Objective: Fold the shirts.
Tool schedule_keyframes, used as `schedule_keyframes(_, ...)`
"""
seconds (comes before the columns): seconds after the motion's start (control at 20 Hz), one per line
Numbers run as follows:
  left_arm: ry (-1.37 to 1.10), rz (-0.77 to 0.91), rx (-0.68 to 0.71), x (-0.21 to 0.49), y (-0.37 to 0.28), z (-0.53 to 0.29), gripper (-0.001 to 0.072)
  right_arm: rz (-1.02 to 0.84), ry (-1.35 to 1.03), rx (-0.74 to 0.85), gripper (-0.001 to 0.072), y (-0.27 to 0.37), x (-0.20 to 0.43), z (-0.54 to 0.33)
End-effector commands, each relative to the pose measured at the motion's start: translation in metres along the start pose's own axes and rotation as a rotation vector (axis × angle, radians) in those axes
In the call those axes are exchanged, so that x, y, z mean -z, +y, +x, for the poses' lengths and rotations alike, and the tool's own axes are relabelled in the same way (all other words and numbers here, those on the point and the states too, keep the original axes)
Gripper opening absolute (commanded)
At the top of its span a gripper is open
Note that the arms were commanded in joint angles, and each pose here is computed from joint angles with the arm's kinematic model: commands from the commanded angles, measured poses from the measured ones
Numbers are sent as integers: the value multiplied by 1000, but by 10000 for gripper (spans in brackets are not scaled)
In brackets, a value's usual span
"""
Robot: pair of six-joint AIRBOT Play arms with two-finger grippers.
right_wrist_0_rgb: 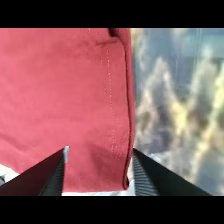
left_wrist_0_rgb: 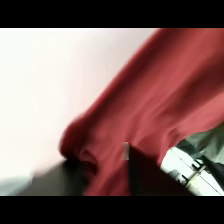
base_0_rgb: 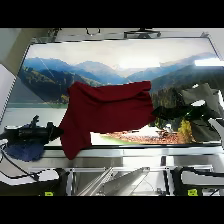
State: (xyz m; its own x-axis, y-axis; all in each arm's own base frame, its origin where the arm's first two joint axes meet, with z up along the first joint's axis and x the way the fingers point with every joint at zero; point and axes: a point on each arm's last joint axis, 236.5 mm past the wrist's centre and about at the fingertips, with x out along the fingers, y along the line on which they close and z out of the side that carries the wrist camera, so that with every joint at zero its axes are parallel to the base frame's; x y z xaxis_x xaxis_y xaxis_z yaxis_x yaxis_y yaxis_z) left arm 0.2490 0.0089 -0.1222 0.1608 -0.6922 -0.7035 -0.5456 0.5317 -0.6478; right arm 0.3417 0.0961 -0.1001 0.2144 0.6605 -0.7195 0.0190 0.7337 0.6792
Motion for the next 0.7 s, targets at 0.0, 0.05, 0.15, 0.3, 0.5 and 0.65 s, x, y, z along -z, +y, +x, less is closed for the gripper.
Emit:
schedule_keyframes(0.0,-34,64,103,-13,-35,15,16,-26,32,-30,461,17,7,9)
schedule_keyframes(0.05,-33,95,95,-13,-42,14,16,-28,35,-37,449,21,8,11)
schedule_keyframes(0.15,-55,165,94,-15,-63,2,17,-10,19,-67,184,29,4,11)
schedule_keyframes(0.3,-120,314,96,-18,-111,-29,19,-2,-14,-209,16,63,-5,5)
schedule_keyframes(0.5,-257,611,360,16,-248,-104,21,-179,-126,-605,16,186,-41,-86)
schedule_keyframes(0.65,-384,945,634,92,-353,-192,21,-491,-435,-744,16,294,-56,-230)
